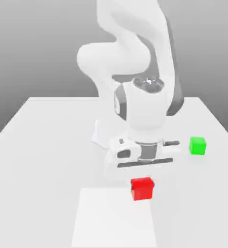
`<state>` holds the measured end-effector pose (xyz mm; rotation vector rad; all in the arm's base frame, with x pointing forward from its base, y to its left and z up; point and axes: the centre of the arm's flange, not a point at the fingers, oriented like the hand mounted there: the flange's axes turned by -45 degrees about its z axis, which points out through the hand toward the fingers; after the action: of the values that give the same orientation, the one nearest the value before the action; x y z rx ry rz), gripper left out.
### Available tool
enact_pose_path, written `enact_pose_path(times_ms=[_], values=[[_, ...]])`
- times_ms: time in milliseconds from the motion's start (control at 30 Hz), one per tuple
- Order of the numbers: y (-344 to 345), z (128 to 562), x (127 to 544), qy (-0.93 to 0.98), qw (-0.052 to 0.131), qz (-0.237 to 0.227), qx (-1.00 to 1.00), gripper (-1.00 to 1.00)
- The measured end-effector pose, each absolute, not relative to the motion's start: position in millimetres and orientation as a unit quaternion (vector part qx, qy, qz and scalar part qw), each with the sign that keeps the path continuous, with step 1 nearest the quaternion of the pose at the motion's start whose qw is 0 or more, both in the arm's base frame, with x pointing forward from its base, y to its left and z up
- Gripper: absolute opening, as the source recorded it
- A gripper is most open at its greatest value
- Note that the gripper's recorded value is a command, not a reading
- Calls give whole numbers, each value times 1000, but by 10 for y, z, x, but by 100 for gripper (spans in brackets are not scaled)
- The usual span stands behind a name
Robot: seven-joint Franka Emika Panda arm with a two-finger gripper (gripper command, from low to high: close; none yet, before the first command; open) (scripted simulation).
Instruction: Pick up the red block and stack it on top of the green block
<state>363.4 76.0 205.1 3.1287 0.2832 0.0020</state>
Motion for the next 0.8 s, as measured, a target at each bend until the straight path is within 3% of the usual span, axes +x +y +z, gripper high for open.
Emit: enact_pose_path(times_ms=[133,267,533,800], values=[[1188,2152,3486,173,-1,1,985,-100],[1928,2309,3048,348,-4,2,938,-100],[2830,2446,1983,609,-4,1,793,-100],[3192,2456,847,798,2,0,603,-100]])
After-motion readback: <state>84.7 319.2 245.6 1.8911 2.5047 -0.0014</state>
